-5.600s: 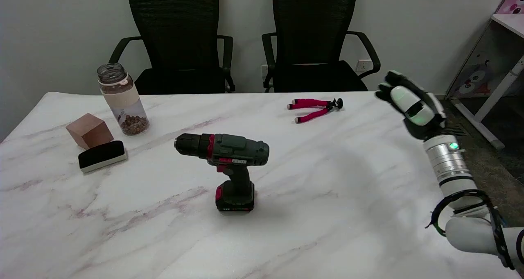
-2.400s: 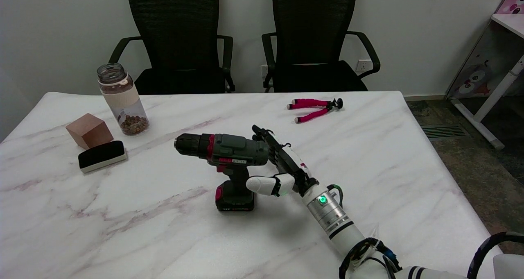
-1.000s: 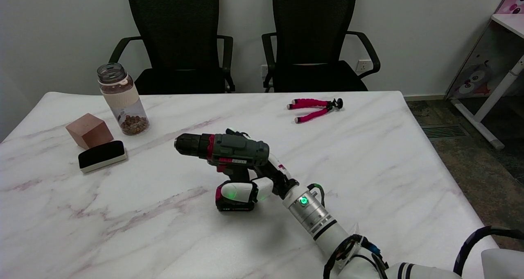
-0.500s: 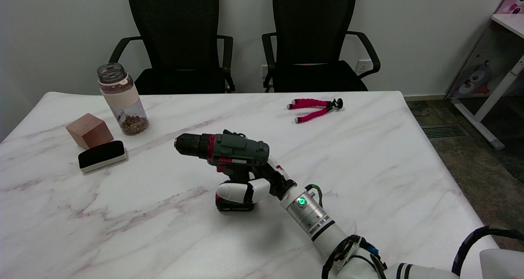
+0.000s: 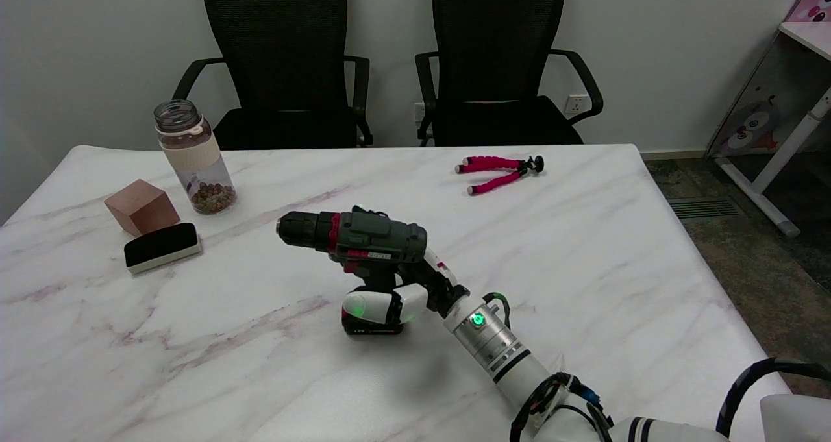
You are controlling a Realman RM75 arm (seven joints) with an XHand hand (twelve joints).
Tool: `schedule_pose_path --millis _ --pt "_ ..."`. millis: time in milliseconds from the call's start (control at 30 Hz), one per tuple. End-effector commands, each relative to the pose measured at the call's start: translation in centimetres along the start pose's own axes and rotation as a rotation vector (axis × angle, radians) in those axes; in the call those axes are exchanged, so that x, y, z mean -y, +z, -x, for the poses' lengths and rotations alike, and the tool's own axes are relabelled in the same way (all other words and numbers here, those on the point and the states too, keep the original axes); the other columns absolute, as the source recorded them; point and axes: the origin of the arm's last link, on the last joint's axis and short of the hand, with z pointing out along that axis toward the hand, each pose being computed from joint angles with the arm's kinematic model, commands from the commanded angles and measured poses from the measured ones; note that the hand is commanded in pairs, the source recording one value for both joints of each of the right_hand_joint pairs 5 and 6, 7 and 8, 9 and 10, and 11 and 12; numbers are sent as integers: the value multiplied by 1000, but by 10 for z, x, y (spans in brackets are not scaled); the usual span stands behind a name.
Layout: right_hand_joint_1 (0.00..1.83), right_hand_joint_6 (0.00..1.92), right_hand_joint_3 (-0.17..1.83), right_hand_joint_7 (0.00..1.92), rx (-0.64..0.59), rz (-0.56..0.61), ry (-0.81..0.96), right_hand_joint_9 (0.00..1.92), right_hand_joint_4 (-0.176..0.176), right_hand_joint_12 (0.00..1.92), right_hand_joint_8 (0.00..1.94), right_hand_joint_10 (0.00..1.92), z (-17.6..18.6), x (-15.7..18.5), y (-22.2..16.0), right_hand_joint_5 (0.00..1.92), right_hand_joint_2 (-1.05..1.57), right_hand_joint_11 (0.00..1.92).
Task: Pick up the power screwdriver.
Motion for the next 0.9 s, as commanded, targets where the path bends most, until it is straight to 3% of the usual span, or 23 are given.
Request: schedule_pose_path --millis 33,600,800,900 --pt "911 24 732 24 24 2 43 472 -57 527 24 472 5 -1 0 24 119 527" --pt "912 42 744 42 22 5 91 562 -55 634 42 562 5 -2 -1 42 107 634" --pt "912 45 743 45 23 5 106 717 -54 925 45 717 5 -2 0 45 112 925" --pt "912 57 724 57 23 5 106 990 -57 1270 57 990 5 -2 0 57 138 1270"
